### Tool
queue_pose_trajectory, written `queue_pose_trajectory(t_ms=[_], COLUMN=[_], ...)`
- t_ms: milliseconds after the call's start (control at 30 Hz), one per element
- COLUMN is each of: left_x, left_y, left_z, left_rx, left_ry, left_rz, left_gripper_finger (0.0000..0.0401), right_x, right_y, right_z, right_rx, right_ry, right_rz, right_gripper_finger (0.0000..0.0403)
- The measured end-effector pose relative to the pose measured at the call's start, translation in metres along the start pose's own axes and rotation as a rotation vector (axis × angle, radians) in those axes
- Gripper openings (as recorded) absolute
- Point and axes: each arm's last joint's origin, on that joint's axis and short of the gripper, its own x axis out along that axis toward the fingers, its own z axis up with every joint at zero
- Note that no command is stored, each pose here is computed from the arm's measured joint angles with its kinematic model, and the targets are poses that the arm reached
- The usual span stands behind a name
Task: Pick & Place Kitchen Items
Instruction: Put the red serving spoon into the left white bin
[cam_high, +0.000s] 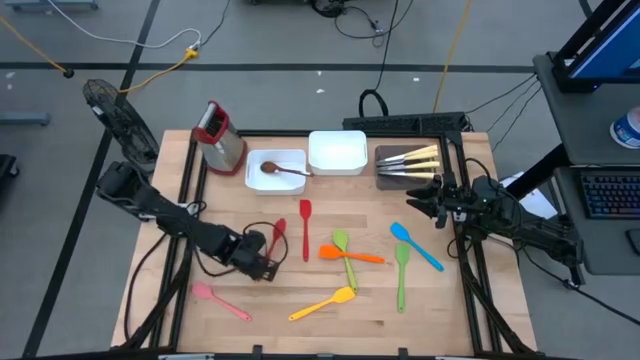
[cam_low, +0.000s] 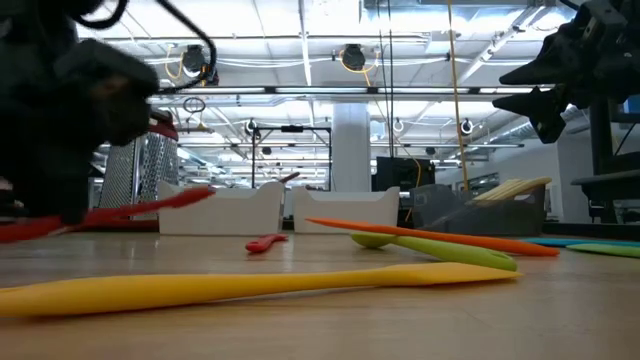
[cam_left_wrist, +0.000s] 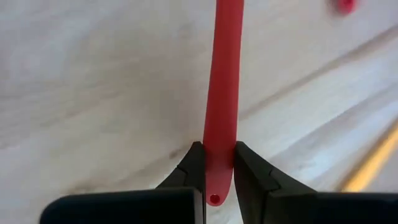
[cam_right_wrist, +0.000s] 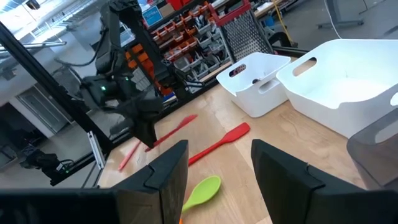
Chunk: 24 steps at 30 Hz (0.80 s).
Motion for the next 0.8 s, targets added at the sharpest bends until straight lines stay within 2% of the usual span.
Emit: queue_pose_trajectory(t_ms=[200, 300, 467, 633, 800], left_x=[-0.008, -0.01, -0.02, -0.03, -0.04], left_y=[-0.011, -0.022, -0.043, -0.058, -0.066], left_z=[0.003, 0.003, 0.01, 0.023, 0.039], left_rx=[-0.026, -0.05, -0.073, -0.088, -0.087], left_ry=[-0.091, -0.159, -0.338, -0.491, -0.618], left_rz=[-0.141, -0.259, -0.49, -0.645, -0.734], left_gripper_finger=[0.0038, 0.0038, 0.0038, 0.0038, 0.0038], right_x=[0.0, 0.0, 0.001, 0.005, 0.015], right_y=[0.0, 0.0, 0.002, 0.01, 0.019], right_z=[0.0, 0.001, 0.004, 0.014, 0.026], right_rx=[-0.001, 0.005, 0.118, 0.146, 0.125], right_ry=[-0.001, -0.006, -0.029, -0.069, -0.129], right_rz=[0.003, 0.006, 0.025, 0.159, 0.29], right_gripper_finger=[0.0171, 0.0171, 0.0171, 0.0171, 0.0171])
